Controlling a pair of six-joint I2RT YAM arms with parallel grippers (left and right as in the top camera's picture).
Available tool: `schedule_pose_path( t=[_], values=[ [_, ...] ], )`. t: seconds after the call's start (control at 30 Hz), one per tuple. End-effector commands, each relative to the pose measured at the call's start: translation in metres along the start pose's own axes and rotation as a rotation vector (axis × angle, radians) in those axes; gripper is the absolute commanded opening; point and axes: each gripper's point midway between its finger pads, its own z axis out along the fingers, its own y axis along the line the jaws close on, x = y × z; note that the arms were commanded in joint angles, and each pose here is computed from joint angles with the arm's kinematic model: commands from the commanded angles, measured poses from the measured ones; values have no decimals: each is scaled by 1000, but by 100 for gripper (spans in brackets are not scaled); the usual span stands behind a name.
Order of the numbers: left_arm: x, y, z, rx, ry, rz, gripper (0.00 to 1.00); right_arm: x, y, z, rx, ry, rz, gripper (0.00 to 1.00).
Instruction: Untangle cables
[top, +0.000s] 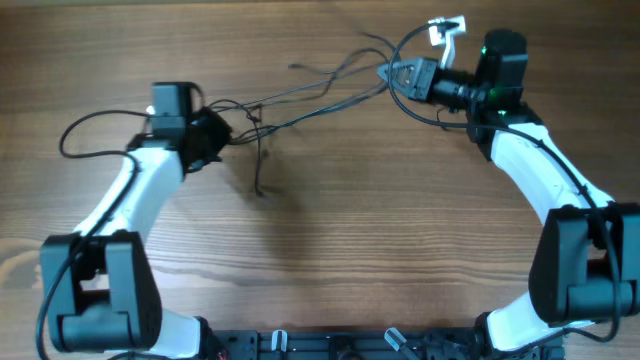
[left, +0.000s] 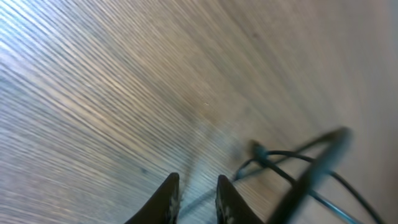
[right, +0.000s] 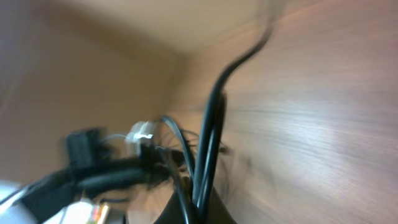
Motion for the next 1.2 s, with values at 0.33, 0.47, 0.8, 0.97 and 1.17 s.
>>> schedule_pose_path(
  t=[0.33,0.47,0.8,0.97,1.17],
  values=[
    [-61,-21,-34,383,-3,-107,34,-8,-92,-91,295,-18,-3,7],
    [-18,-76,-31,499,71,100,62,35,-31,-25,139,157,-153,18],
    [27,-123,-53,644,142,295,88,47,-69,-104,974,-66,138,100],
    [50,-128,-49,609,179,311,98,58,-17,-157,969,-189,245,100],
    [55,-97,-21,350,132,167,100,83,45,-52,410,243,-531,100]
  ],
)
